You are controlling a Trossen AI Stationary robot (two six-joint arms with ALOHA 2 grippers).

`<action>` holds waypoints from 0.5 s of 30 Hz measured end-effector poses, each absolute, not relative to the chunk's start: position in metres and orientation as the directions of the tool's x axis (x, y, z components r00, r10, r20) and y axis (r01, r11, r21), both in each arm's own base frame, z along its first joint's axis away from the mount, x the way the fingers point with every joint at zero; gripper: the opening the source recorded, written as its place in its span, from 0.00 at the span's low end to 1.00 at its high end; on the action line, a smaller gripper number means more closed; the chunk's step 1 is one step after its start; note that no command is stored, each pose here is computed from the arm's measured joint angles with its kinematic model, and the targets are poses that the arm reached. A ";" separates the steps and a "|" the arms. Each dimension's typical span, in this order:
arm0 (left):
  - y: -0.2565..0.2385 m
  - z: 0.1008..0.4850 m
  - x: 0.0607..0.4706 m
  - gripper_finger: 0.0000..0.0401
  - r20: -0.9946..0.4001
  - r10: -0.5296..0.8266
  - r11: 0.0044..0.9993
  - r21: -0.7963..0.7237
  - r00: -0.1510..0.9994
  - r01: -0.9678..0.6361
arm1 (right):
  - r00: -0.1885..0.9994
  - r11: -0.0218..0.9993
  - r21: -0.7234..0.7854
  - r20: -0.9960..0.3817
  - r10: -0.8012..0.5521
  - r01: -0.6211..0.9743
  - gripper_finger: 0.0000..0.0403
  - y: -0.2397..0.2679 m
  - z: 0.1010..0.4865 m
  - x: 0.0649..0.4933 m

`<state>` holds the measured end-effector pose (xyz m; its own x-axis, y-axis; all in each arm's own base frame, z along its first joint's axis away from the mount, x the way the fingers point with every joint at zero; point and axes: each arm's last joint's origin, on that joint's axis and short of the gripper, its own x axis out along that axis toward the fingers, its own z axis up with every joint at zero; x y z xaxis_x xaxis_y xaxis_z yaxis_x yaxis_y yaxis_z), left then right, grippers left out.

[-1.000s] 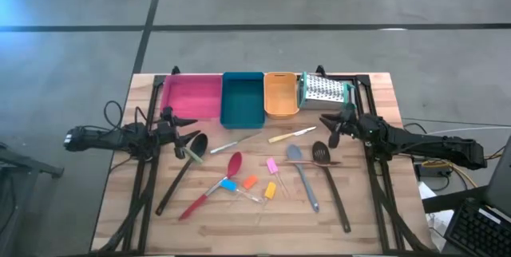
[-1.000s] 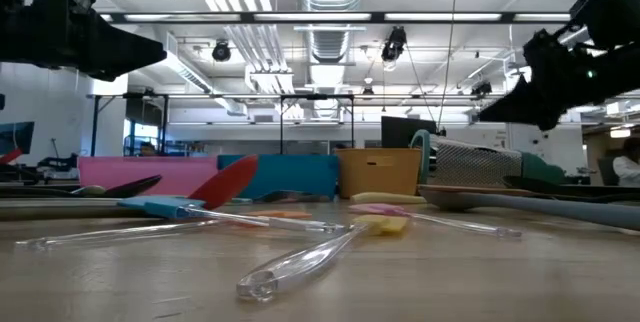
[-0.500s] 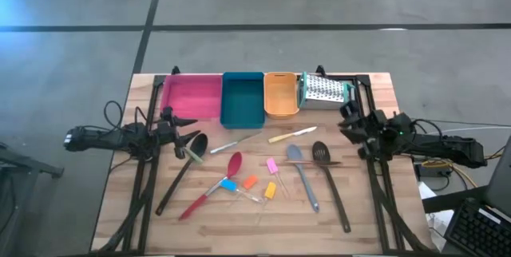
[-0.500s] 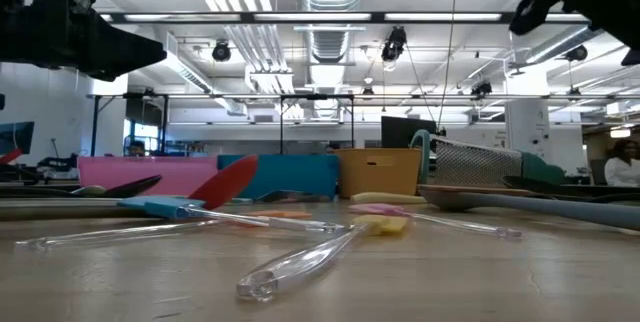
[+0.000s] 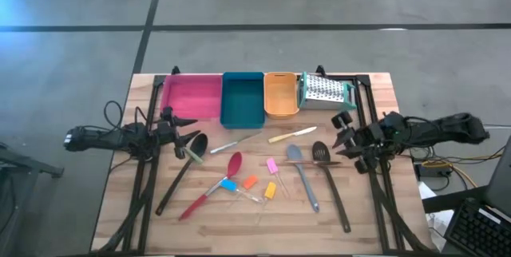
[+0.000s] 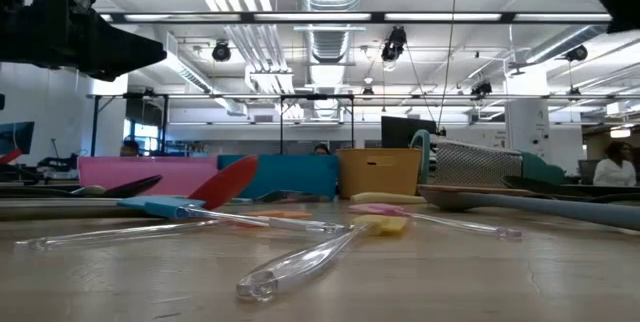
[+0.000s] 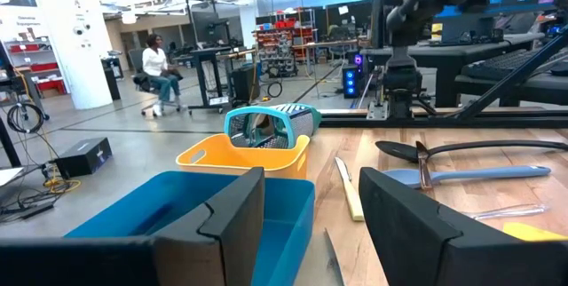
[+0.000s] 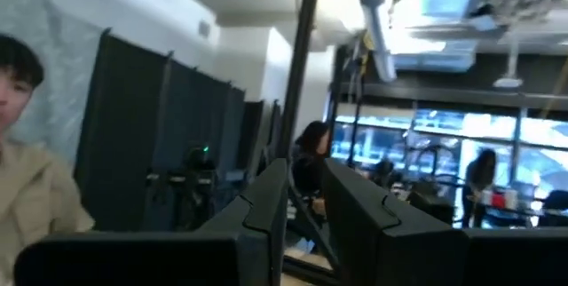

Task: Pick & Place Kitchen Items
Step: Put the gold knife into the blue bin

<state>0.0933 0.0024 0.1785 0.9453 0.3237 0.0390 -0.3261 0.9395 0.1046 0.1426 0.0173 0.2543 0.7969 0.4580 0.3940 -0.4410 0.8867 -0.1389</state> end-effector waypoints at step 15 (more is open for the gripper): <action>0.002 0.179 0.093 0.48 0.039 0.324 0.940 0.105 0.945 -0.326 | 0.869 0.991 0.044 -0.477 0.133 -0.128 0.09 0.045 0.241 0.248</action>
<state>0.0933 0.0023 0.1785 0.9454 0.3235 0.0392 -0.3259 0.9396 0.1045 0.2483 0.0454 0.2410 0.8687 0.1331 -0.4772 -0.1277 0.9908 0.0439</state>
